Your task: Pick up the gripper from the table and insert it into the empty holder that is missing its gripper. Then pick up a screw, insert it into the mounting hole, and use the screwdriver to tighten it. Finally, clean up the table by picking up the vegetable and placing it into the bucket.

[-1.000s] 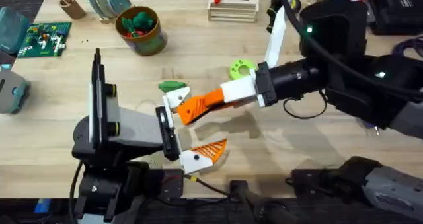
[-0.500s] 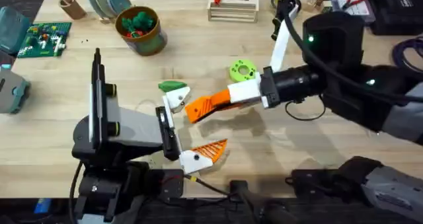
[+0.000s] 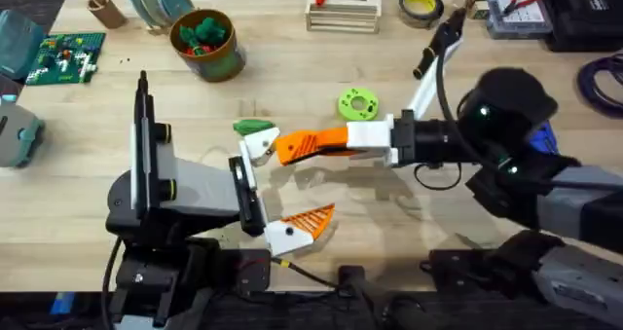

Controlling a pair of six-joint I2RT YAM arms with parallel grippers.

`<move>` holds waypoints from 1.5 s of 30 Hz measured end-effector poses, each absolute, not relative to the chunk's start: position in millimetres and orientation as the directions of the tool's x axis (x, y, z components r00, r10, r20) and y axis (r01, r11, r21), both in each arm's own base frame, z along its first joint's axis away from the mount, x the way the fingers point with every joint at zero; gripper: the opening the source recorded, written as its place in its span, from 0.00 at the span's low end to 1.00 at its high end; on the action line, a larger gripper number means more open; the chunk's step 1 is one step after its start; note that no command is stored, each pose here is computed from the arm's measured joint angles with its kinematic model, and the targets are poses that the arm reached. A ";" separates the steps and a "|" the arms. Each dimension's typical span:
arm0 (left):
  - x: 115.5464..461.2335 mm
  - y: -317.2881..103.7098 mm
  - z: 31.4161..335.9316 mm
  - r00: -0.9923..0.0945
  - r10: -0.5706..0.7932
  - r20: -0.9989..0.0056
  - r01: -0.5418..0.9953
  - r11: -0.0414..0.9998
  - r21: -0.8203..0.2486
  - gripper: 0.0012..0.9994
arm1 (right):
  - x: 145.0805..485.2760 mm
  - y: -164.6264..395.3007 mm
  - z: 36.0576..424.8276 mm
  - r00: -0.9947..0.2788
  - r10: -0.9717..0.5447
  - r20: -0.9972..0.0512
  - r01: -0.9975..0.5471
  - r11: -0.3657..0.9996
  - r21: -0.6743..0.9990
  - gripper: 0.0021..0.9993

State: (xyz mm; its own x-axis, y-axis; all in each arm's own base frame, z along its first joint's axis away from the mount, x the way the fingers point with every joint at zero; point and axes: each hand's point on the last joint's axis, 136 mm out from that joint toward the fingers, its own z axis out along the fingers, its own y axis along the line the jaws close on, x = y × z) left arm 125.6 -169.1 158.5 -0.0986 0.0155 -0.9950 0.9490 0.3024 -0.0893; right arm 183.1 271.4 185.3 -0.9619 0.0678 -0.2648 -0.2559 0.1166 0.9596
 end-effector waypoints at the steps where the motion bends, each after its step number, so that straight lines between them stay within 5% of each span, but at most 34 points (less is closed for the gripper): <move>1: 125.5 -169.1 158.5 -0.099 0.015 -0.995 0.949 0.302 -0.089 0.99 | 183.4 270.8 184.8 -0.964 0.084 -0.252 -0.242 0.111 0.964 0.01; 9: 125.5 -169.1 158.5 -0.099 0.016 -0.995 0.949 0.302 -0.089 0.99 | 182.4 276.6 178.3 -0.978 0.137 -0.155 -0.139 0.119 0.983 0.01; 24: 134.9 -165.3 158.6 -0.094 0.015 -0.995 0.931 0.356 -0.082 0.99 | 183.2 293.3 175.9 -0.961 0.230 -0.153 -0.121 0.145 0.982 0.00; 45: 129.9 -167.1 158.5 -0.122 0.006 -0.993 0.938 0.327 -0.113 0.99 | 177.8 304.8 167.7 -0.978 0.135 -0.159 -0.136 0.161 0.977 0.00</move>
